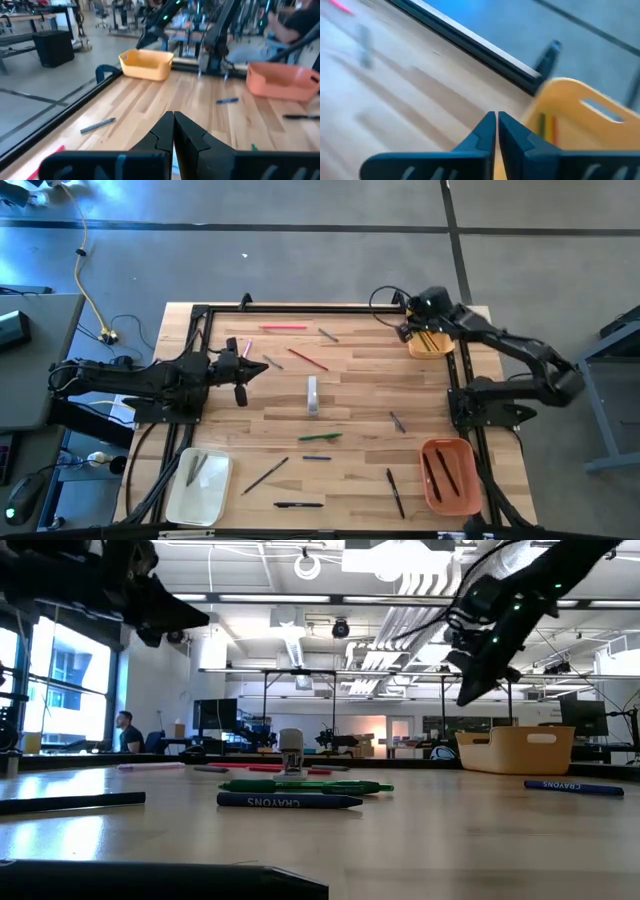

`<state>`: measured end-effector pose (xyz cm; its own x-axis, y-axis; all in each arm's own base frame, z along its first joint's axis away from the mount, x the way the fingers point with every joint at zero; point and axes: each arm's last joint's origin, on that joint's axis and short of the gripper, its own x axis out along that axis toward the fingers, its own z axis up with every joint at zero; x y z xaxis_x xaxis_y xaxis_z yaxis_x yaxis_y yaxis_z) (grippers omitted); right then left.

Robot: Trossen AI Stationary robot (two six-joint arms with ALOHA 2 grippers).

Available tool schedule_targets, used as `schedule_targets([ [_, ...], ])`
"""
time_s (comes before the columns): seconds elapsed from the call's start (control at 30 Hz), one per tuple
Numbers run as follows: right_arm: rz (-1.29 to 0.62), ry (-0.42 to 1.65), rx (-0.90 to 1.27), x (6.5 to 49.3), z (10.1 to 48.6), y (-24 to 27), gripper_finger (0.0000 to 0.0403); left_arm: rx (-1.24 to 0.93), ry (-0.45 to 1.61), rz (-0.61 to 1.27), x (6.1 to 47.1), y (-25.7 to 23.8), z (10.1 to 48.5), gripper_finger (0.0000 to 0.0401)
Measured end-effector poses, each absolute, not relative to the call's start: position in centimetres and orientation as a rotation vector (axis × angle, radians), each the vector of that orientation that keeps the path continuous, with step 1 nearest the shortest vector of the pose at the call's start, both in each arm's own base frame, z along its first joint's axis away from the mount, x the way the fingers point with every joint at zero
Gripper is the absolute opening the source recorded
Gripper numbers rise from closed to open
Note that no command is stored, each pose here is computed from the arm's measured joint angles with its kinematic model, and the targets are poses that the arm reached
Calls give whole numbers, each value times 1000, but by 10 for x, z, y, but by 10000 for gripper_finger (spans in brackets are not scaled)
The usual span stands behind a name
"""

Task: Sort crayons/erasers/pens/pencils in bins
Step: Put the blue crayon into the white bin

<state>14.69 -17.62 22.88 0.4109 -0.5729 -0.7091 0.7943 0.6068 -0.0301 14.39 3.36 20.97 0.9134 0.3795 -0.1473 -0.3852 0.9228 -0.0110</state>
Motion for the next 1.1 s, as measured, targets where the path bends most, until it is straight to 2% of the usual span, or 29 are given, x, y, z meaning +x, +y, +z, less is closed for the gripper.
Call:
schedule_targets([
  [0.27,-703,494,318,153,233,-107,1,-44,349,328,168,36,217,0],
  [0.5,-606,478,322,165,237,-49,0,-49,476,265,188,38,210,0],
  [0.67,-601,573,390,168,223,-11,0,-56,518,248,194,39,203,0],
  [0.83,-585,692,492,172,203,23,0,-92,474,249,200,40,203,0],
  [1.1,-654,968,534,186,186,63,7,-110,464,230,208,40,198,0],
])
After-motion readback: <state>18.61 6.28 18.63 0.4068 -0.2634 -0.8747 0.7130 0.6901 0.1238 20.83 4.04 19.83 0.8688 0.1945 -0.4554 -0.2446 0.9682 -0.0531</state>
